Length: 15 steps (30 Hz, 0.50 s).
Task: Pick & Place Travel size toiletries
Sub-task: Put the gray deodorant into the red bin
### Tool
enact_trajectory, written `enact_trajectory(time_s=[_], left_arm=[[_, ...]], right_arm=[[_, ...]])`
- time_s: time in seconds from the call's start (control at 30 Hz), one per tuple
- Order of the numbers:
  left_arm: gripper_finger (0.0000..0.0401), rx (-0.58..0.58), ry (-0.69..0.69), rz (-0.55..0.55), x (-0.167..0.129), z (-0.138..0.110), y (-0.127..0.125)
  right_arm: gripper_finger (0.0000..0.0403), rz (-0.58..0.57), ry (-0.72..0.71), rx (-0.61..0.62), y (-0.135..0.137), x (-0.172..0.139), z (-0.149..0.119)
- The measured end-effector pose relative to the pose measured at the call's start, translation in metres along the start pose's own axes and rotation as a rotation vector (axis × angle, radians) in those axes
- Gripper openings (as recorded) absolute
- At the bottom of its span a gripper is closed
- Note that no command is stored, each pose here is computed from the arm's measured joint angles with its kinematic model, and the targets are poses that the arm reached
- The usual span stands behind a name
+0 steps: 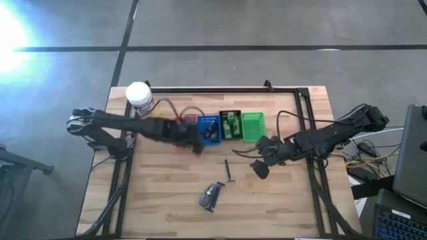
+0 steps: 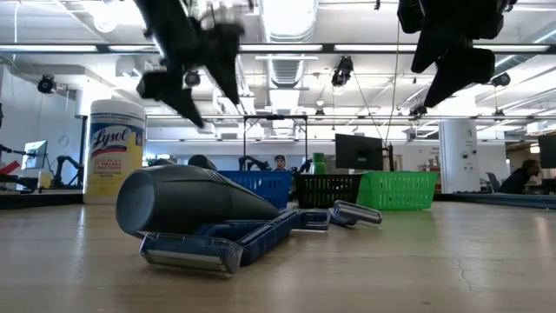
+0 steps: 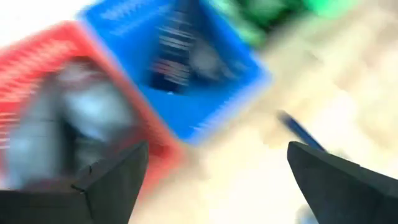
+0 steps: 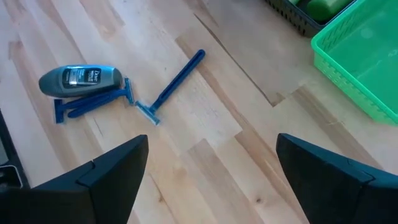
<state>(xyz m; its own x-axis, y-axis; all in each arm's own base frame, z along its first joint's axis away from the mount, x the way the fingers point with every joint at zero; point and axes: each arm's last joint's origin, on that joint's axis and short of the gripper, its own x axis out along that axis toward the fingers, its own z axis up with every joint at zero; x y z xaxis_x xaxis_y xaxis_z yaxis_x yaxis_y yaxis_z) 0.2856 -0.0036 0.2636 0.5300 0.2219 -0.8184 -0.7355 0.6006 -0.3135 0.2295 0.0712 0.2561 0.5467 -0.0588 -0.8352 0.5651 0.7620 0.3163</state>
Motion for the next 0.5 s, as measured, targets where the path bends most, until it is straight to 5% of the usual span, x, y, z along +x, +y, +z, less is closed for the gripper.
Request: enact_trajectory(time_s=[0.1,0.3,0.5], left_arm=[[0.0373,0.082,0.095,-0.08,-0.005,-0.031,-0.028],[0.035,0.158,0.236,-0.06,0.017,-0.099,-0.082],[0.0348,0.199,0.339,0.041,0.042,-0.126,-0.129]], right_arm=[[0.0356,-0.004,0.008,-0.002,-0.001,0.002,-0.001],[0.036,-0.005,0.034,-0.02,-0.004,0.005,-0.005],[0.035,0.004,0.052,-0.033,-0.004,0.005,-0.006]])
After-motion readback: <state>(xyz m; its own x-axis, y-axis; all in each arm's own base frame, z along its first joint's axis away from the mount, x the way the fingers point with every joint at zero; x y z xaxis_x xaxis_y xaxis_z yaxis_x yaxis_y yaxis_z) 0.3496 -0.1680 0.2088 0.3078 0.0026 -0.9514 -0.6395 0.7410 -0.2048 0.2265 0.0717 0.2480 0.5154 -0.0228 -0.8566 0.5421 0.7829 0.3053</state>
